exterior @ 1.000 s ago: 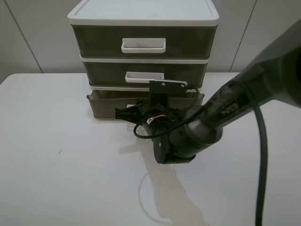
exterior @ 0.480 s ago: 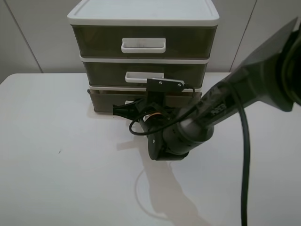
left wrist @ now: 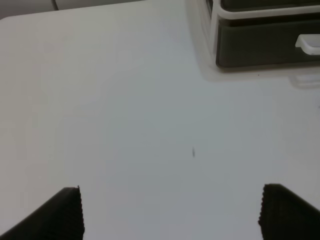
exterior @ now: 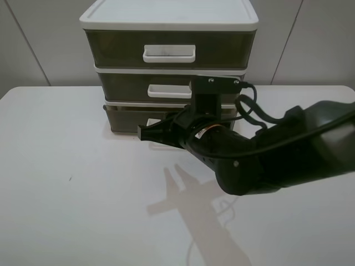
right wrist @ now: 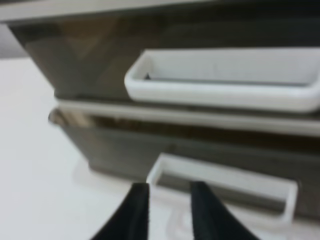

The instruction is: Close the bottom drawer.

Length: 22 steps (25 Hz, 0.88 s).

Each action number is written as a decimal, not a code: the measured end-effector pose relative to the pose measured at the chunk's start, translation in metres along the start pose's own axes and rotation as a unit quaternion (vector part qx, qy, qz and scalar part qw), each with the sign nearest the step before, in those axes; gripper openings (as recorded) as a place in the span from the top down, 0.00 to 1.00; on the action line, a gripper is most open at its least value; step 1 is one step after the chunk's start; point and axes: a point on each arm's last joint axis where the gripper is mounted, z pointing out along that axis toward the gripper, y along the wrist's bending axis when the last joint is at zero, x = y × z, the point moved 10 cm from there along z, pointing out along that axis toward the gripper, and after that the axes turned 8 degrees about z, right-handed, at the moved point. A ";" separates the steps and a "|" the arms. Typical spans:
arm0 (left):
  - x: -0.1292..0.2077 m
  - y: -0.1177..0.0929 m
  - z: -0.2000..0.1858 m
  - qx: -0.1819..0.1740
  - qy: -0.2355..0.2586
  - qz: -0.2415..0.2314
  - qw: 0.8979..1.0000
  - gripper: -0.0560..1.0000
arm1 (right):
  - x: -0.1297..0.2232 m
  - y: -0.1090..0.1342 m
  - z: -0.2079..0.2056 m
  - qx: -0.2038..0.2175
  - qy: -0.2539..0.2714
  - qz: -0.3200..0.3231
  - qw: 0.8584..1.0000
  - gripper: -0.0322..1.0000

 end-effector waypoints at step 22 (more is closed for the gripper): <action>0.000 0.000 0.000 0.000 0.000 0.000 1.000 0.27 | -0.093 -0.169 -0.246 0.183 0.016 0.054 0.981 0.17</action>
